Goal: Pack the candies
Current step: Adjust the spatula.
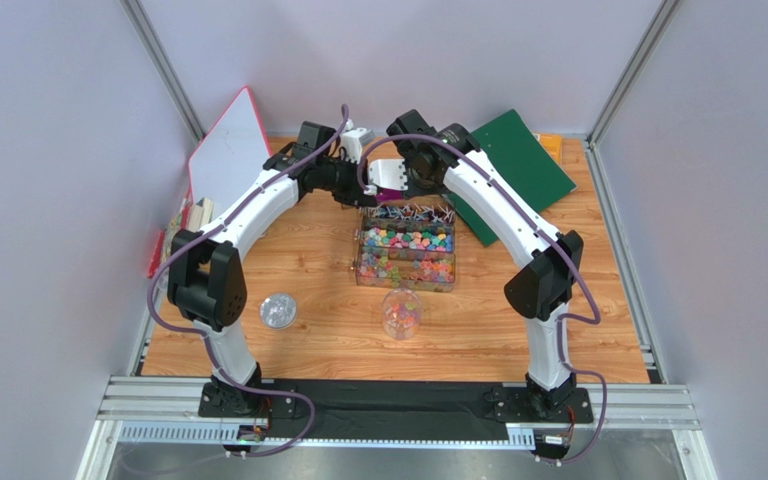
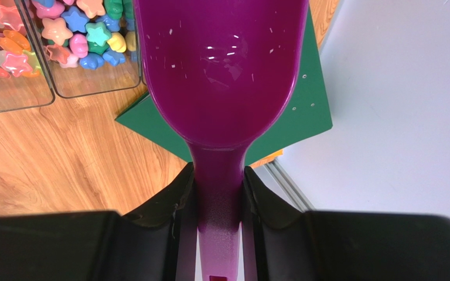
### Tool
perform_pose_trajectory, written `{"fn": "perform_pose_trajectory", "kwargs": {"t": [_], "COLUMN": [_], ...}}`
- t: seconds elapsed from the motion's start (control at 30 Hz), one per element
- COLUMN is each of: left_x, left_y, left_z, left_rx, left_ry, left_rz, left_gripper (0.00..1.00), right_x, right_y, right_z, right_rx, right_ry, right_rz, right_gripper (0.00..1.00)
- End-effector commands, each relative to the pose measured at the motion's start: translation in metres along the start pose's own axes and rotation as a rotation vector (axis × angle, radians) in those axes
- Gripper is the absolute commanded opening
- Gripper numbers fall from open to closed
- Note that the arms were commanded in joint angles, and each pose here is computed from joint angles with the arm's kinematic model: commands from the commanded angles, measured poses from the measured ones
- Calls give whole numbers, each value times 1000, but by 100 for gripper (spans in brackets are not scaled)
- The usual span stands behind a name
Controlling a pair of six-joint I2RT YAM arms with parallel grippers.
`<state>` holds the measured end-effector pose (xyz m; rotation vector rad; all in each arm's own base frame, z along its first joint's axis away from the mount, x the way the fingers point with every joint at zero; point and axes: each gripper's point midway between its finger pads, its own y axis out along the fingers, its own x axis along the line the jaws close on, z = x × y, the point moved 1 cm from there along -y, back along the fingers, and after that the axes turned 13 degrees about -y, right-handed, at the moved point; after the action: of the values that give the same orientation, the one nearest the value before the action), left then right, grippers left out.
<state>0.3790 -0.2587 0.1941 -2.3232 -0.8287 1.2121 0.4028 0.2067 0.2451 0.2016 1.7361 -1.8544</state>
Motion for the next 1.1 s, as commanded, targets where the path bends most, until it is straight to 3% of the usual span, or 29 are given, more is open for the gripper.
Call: {"fn": "perform_pose_trajectory", "kwargs": {"t": [0.0, 0.23, 0.4, 0.6, 0.83, 1.07], "left_x": [-23, -31, -20, -3, 8, 8], "left_y": [-2, -25, -20, 3, 20, 20], "left_z": [-18, -18, -23, -23, -17, -18], "left_rx": [-36, -79, -91, -56, -20, -26], "left_ry": [29, 75, 78, 55, 32, 37], "left_rz": [62, 39, -6, -23, -32, -51], "left_gripper": [0, 0, 0, 0, 0, 0], "right_x": [71, 78, 75, 67, 54, 64], "right_y": [-13, -6, -9, -28, -66, -72], "right_z": [15, 24, 20, 2, -27, -32], "right_rx": [77, 115, 89, -52, -320, -402], "right_ry": [-73, -71, -86, -74, -22, 10], "right_rz": [-310, -344, -333, -283, -146, -150], "right_gripper": [0, 0, 0, 0, 0, 0]}}
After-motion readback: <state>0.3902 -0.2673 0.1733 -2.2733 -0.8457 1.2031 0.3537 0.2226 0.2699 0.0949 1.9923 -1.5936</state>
